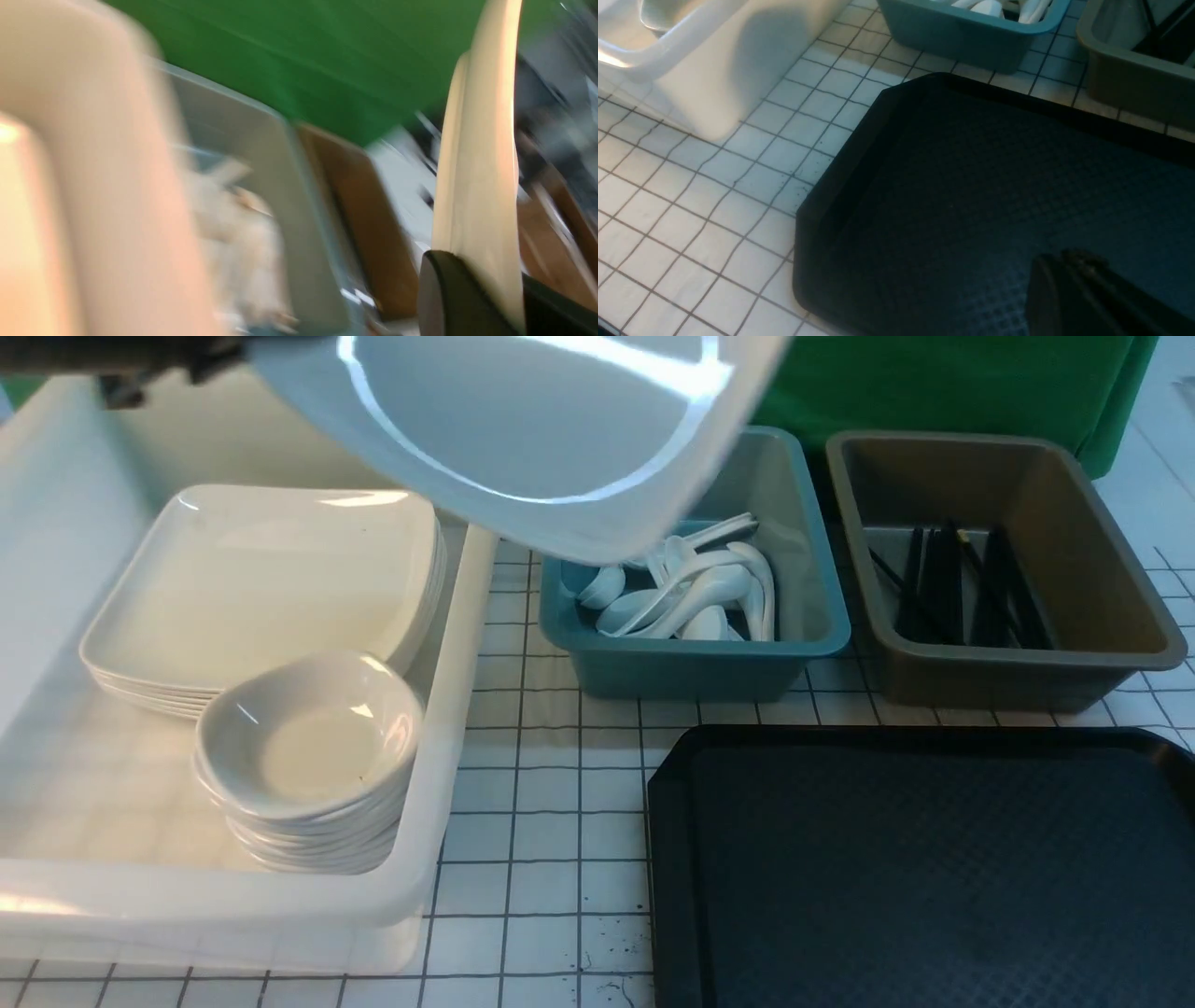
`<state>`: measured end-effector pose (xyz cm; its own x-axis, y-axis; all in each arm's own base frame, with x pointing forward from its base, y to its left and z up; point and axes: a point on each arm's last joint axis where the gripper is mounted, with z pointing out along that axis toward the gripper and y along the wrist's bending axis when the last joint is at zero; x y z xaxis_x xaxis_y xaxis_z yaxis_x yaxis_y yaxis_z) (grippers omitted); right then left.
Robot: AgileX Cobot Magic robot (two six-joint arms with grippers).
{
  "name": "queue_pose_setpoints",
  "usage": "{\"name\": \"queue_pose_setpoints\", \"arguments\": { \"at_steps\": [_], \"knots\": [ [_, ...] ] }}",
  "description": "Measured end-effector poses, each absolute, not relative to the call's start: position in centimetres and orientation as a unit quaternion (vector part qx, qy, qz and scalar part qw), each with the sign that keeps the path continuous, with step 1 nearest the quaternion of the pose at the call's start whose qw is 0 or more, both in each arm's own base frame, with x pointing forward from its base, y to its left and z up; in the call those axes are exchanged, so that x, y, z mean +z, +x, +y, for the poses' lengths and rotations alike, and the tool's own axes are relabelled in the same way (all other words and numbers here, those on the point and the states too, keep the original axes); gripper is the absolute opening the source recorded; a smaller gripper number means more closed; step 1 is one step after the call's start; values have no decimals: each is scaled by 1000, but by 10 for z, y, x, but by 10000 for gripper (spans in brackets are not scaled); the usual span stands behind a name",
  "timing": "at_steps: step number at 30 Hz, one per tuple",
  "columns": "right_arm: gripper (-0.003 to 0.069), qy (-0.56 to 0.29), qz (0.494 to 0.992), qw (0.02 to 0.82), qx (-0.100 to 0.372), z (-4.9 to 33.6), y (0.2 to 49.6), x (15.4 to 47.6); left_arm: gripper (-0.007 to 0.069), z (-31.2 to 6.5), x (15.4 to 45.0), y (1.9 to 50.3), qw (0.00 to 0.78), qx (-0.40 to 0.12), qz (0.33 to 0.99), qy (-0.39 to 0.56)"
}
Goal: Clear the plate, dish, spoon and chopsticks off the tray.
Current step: Use the left arm to put the plate into the large storage box on the left
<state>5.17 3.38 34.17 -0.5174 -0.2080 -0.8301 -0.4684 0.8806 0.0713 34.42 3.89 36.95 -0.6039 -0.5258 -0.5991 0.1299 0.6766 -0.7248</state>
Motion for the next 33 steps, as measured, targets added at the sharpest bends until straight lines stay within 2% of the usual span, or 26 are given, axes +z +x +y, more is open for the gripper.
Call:
{"name": "queue_pose_setpoints", "arguments": {
  "at_steps": [5, 8, 13, 18, 22, 27, 32, 33],
  "knots": [
    [33, -197, 859, 450, 144, 34, 52, 342, 17, 124, 349, 332, 432, -299, 820, -228],
    [33, -197, 859, 449, 144, 34, 52, 342, 17, 146, 338, 332, 437, -276, 815, -262],
    [34, -198, 861, 446, 144, 34, 51, 341, 17, 152, 324, 342, 436, -263, 819, -264],
    [38, -199, 866, 435, 143, 33, 50, 339, 17, 155, 297, 359, 425, -244, 833, -257],
    [41, -198, 867, 434, 143, 33, 50, 339, 17, 160, 273, 368, 402, -247, 842, -263],
    [43, -194, 869, 432, 146, 33, 50, 339, 20, 162, 257, 372, 387, -248, 850, -257],
    [50, -186, 872, 428, 149, 33, 49, 338, 60, 160, 244, 376, 365, -273, 853, -252],
    [51, -186, 872, 427, 149, 33, 49, 338, 87, 158, 242, 375, 358, -282, 856, -245]
  ]
}}
